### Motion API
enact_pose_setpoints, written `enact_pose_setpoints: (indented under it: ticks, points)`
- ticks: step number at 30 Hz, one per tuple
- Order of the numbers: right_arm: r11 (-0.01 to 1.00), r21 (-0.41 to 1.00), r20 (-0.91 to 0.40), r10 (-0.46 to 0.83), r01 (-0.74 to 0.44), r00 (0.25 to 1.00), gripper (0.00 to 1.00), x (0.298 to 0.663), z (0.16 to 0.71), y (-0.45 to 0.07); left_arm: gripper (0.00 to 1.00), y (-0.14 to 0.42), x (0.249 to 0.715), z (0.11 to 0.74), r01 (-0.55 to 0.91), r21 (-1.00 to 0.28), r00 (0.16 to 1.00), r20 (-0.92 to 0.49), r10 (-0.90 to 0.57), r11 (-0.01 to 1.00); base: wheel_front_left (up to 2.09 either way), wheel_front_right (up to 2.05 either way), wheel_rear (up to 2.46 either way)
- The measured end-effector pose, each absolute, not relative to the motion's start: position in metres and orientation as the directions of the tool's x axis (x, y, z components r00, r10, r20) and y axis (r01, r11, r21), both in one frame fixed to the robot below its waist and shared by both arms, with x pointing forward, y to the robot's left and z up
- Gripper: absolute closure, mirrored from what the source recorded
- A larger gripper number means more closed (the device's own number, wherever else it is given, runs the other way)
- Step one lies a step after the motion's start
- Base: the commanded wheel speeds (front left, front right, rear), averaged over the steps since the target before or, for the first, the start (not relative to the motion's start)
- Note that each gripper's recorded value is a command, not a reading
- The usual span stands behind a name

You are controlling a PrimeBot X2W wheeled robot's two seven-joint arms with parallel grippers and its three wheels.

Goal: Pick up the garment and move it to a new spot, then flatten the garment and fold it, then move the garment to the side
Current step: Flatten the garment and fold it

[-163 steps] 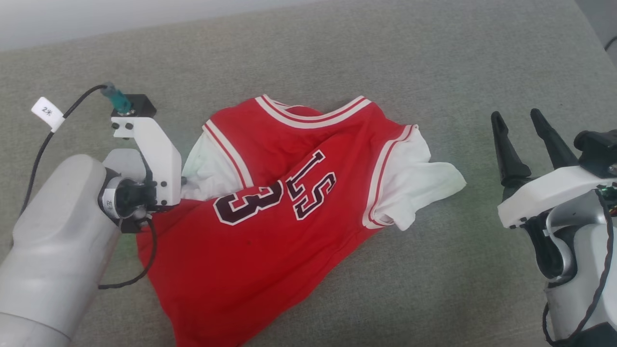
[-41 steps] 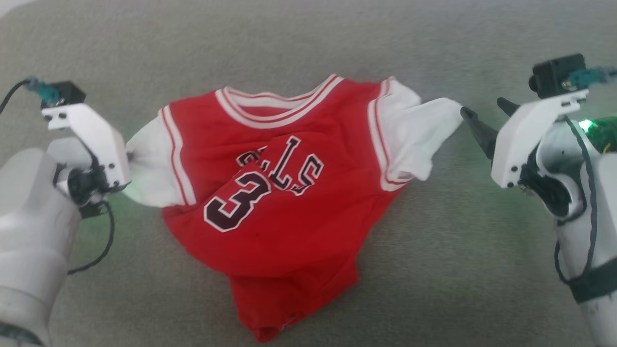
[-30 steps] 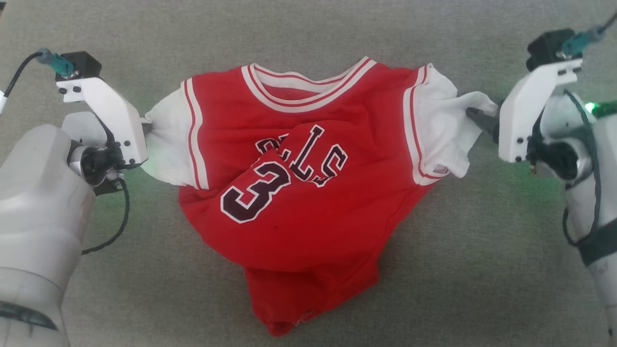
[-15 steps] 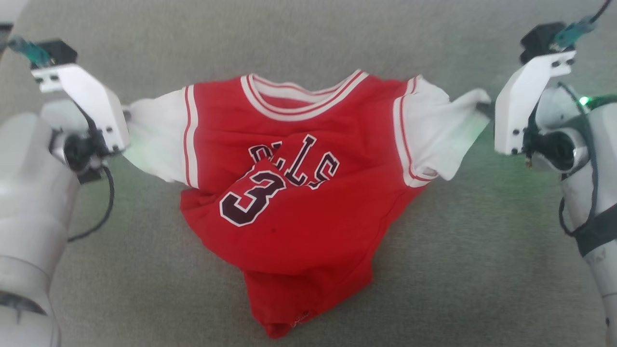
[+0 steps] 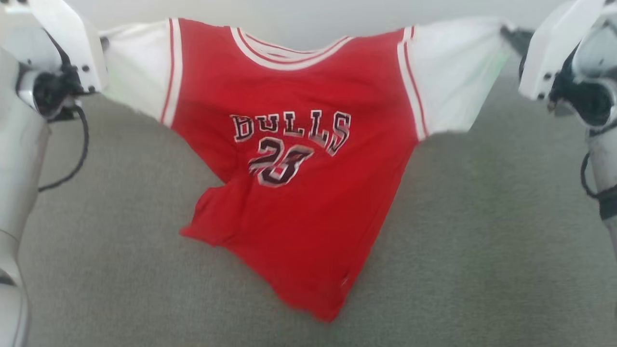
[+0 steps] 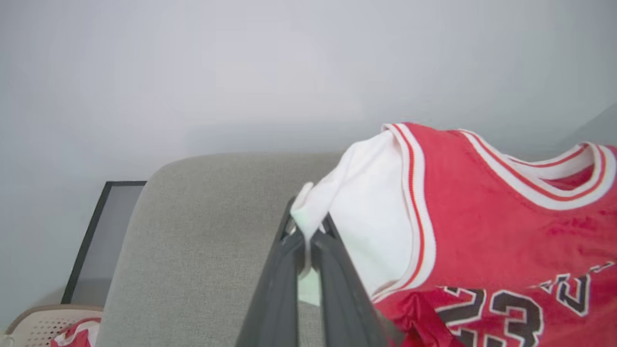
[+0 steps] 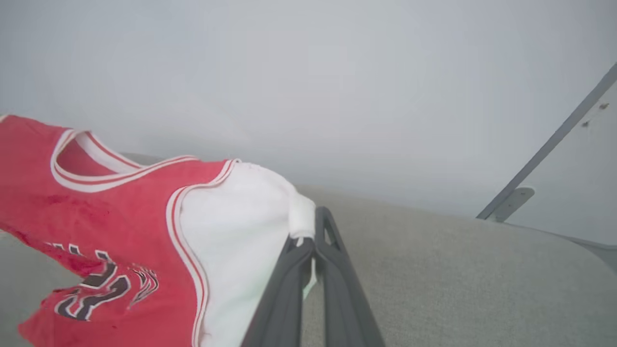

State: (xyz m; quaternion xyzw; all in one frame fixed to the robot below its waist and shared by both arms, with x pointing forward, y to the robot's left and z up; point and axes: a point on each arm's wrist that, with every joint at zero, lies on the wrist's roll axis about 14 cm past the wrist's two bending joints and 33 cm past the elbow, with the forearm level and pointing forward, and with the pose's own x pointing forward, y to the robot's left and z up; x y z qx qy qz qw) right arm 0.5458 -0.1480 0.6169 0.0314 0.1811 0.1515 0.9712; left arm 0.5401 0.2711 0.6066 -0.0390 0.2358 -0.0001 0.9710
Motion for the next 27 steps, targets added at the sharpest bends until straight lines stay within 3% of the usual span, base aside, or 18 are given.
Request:
enact_pose_setpoints:
  ticks: [9, 15, 27]
  points:
    - [0.963, 0.099, -0.117, 0.261, -0.251, 0.958, 1.00, 0.516, 0.715, -0.163, 1.00, 0.251, 0.527, 0.705, 0.048, -0.059, 0.963, -0.263, -0.061, 0.997, 0.00, 0.00, 0.00]
    - [0.968, 0.088, -0.069, 0.241, -0.234, 0.968, 1.00, 0.508, 0.734, -0.169, 1.00, 0.241, 0.527, 0.724, 0.071, -0.044, 0.973, -0.219, -0.079, 0.997, 0.00, 0.00, 0.00]
    - [0.986, -0.009, 0.063, 0.168, -0.167, 0.984, 1.00, 0.546, 0.748, -0.185, 1.00, 0.224, 0.565, 0.750, 0.097, -0.038, 0.993, -0.063, -0.100, 0.995, 0.00, 0.00, 0.00]
